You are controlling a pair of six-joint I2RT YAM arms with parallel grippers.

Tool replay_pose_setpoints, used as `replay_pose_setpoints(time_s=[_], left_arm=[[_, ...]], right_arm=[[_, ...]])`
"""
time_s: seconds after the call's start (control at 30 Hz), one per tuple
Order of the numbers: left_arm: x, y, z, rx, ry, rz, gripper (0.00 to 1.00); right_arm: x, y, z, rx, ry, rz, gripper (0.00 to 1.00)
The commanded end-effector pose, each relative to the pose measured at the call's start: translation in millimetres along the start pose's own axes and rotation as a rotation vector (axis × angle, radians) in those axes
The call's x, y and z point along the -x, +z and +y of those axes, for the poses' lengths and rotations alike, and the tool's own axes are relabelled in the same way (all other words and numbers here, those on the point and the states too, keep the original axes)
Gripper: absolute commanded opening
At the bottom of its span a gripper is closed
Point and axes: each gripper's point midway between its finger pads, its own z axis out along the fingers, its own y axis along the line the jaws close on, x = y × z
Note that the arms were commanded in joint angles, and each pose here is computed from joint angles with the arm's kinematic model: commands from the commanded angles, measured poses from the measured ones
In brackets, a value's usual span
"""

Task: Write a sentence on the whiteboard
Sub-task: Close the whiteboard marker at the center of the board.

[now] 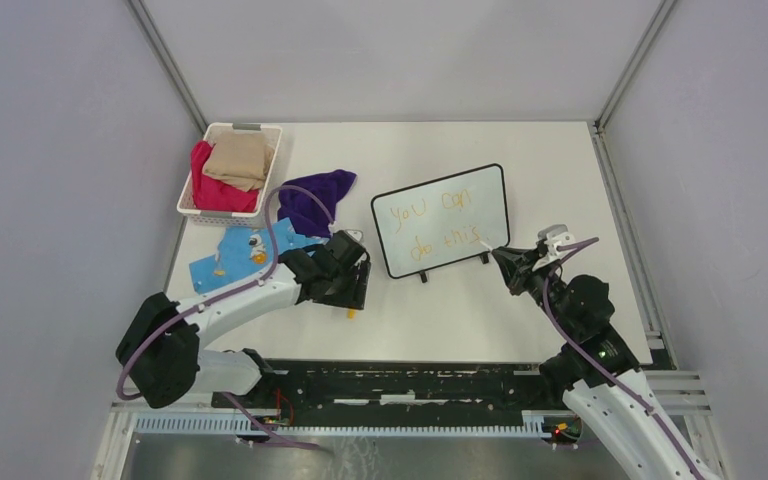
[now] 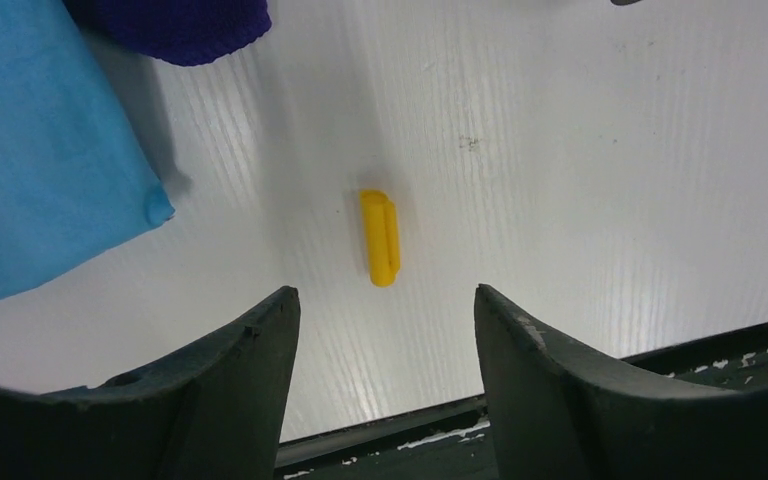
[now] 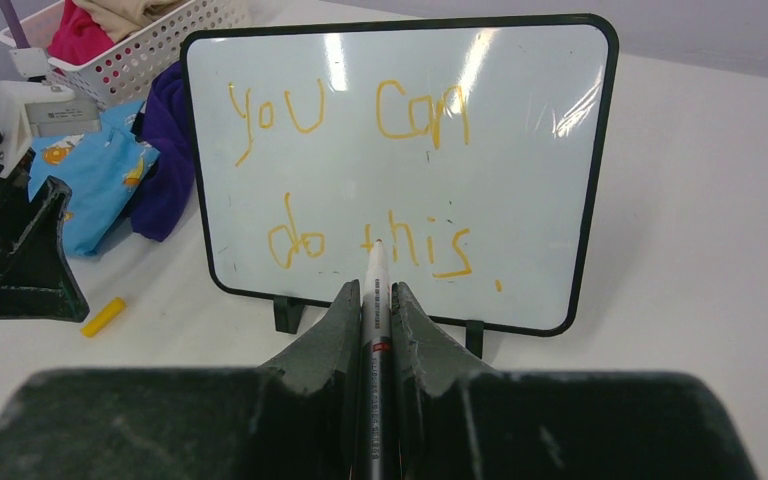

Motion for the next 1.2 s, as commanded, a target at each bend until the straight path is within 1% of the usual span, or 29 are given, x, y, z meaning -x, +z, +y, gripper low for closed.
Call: replay_pose_setpoints(time_s=[0.0,0.1,0.17,0.6,0.97,1.17], left_arm=[[8.6,14.8,-4.0,0.016,-0.012,-0.018,0.67],[5.7,24.9,-5.6,0.023,0.009,0.012,0.57],[4.9,29.3,-6.2,0.03,0.021,0.022,0.54],[-4.9,50.4,-4.3,0.054,0.035,0.063,0.47],[-16.3,52.6,1.6,0.071,0.037,0.085,0.4],[-23.3,51.7,0.5,0.061,0.04,0.092,0.38]], right_arm=[[4.7,-0.6,-2.5,-0.015,-0.012,-0.028,0.0],[6.4,-0.5,-2.4,-0.014,-0.017,-0.03,0.0],[6.5,-0.6,-2.9,-0.016,-0.017,-0.03,0.0],[5.5,-0.3,-3.7,-0.02,-0.019,-0.033,0.0],[7.4,-0.3,-4.1,-0.022,-0.02,-0.034,0.0],[6.9,-0.2,-3.8,-0.021,-0.016,-0.034,0.0]])
